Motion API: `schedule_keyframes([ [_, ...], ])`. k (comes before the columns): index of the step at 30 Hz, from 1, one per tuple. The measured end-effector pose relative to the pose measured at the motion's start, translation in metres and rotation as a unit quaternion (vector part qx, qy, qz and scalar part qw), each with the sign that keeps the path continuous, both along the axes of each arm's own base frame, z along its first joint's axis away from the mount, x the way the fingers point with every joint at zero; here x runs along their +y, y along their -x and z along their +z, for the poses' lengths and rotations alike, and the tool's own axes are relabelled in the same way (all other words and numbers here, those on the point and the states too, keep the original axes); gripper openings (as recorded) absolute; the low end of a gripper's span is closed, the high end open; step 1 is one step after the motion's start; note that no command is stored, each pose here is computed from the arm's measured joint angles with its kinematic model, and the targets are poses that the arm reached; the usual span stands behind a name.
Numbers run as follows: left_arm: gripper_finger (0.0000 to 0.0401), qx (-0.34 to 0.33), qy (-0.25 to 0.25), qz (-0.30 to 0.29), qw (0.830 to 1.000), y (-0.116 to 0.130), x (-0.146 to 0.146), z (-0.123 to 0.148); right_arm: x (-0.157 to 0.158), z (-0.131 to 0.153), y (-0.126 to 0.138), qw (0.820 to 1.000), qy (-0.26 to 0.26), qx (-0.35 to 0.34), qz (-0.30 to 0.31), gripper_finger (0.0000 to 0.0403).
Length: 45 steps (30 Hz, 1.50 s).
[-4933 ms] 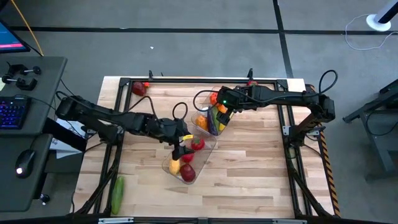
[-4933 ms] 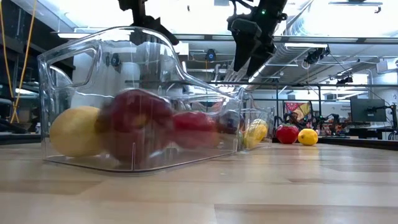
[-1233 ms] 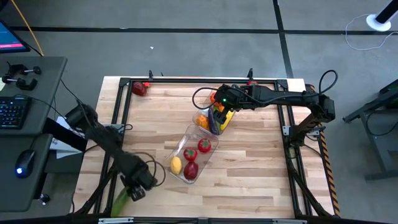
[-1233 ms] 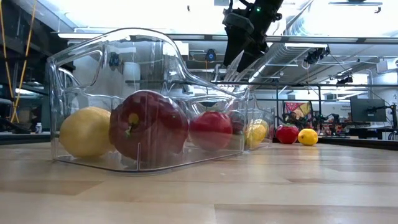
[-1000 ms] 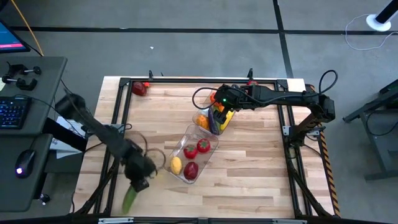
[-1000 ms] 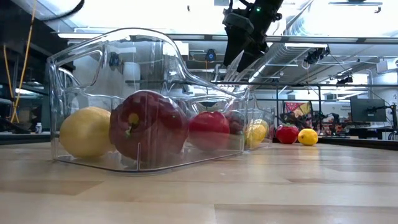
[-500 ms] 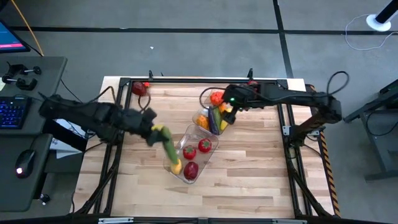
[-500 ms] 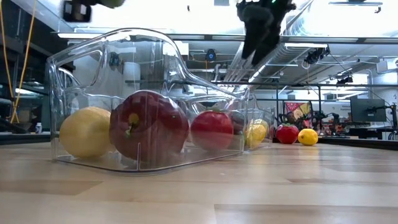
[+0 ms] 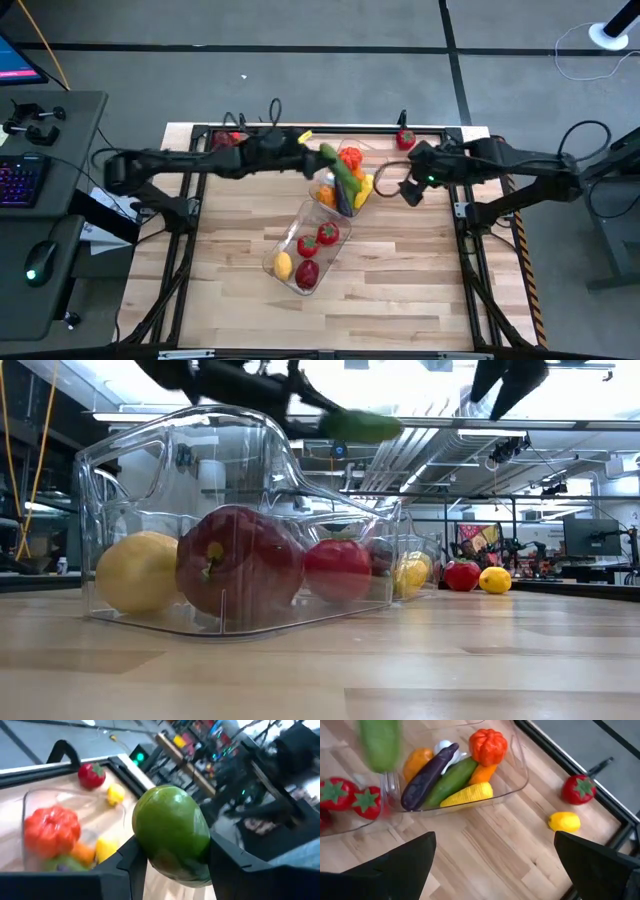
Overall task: Sort produce into baskets
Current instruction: Put the green cucumber into the top transparent bin, then put the red apple into the bottom transparent bin
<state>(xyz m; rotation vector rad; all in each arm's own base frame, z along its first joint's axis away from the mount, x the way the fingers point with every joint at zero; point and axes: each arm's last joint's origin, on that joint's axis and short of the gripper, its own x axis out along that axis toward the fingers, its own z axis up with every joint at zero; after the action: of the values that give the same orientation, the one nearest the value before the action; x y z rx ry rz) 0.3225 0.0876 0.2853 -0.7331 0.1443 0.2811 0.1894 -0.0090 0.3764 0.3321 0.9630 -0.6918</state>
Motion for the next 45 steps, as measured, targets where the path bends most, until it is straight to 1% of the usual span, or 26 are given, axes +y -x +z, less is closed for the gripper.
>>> schedule_keyframes([
  [4,0.0145,-0.032,0.008,-0.005,0.999,-0.019,0.020,-0.022,0.013,0.004,0.012,1.000,0.004,-0.021,-0.022,0.0399],
  [6,0.0151,-0.036,0.000,-0.017,0.999,-0.024,0.025,-0.031,0.018,0.004,0.014,0.999,0.008,-0.024,-0.027,0.0399],
  [9,0.0166,-0.015,-0.017,-0.028,0.999,-0.030,0.030,-0.044,0.024,0.003,0.015,0.999,0.016,-0.024,-0.032,0.0399],
  [12,0.0187,0.013,-0.051,-0.042,0.998,-0.037,0.032,-0.051,0.028,0.002,0.015,0.999,0.028,-0.023,-0.032,0.0399],
  [17,0.0229,0.052,-0.127,-0.067,0.988,-0.049,0.033,-0.042,0.029,0.002,0.014,0.998,0.043,-0.024,-0.033,0.0399],
  [22,0.0265,0.087,-0.182,-0.090,0.975,-0.055,0.035,-0.024,0.029,0.002,0.014,0.998,0.045,-0.025,-0.035,0.0399],
  [28,0.0287,0.134,-0.205,-0.112,0.963,-0.057,0.036,-0.005,0.029,0.002,0.014,0.998,0.045,-0.025,-0.035,0.0399],
  [32,0.0289,0.188,-0.217,-0.132,0.949,-0.050,0.037,0.010,0.029,0.002,0.014,0.998,0.045,-0.025,-0.035,0.0399],
  [34,0.0289,0.217,-0.220,-0.129,0.942,-0.045,0.039,0.015,0.029,0.002,0.014,0.998,0.046,-0.025,-0.035,0.0399],
  [36,0.0289,0.262,-0.225,-0.121,0.931,-0.036,0.042,0.017,0.029,0.002,0.014,0.998,0.049,-0.025,-0.035,0.0399],
  [38,0.0289,0.310,-0.238,-0.092,0.916,-0.025,0.045,0.021,0.029,0.002,0.014,0.998,0.050,-0.025,-0.035,0.0399],
  [39,0.0289,0.341,-0.241,-0.073,0.905,-0.018,0.046,0.021,0.029,0.002,0.014,0.998,0.052,-0.024,-0.034,0.0399],
  [41,0.0289,0.401,-0.248,-0.025,0.882,-0.005,0.052,0.021,0.028,0.002,0.014,0.997,0.059,-0.025,-0.034,0.0399],
  [42,0.0289,0.435,-0.247,-0.001,0.866,0.002,0.055,0.021,0.028,0.003,0.014,0.997,0.063,-0.025,-0.035,0.0399],
  [44,0.0289,0.497,-0.234,0.053,0.834,0.016,0.063,0.017,0.028,0.003,0.014,0.997,0.068,-0.026,-0.037,0.0399],
  [45,0.0289,0.518,-0.222,0.084,0.822,0.022,0.068,0.015,0.028,0.003,0.014,0.996,0.070,-0.027,-0.037,0.0399],
])
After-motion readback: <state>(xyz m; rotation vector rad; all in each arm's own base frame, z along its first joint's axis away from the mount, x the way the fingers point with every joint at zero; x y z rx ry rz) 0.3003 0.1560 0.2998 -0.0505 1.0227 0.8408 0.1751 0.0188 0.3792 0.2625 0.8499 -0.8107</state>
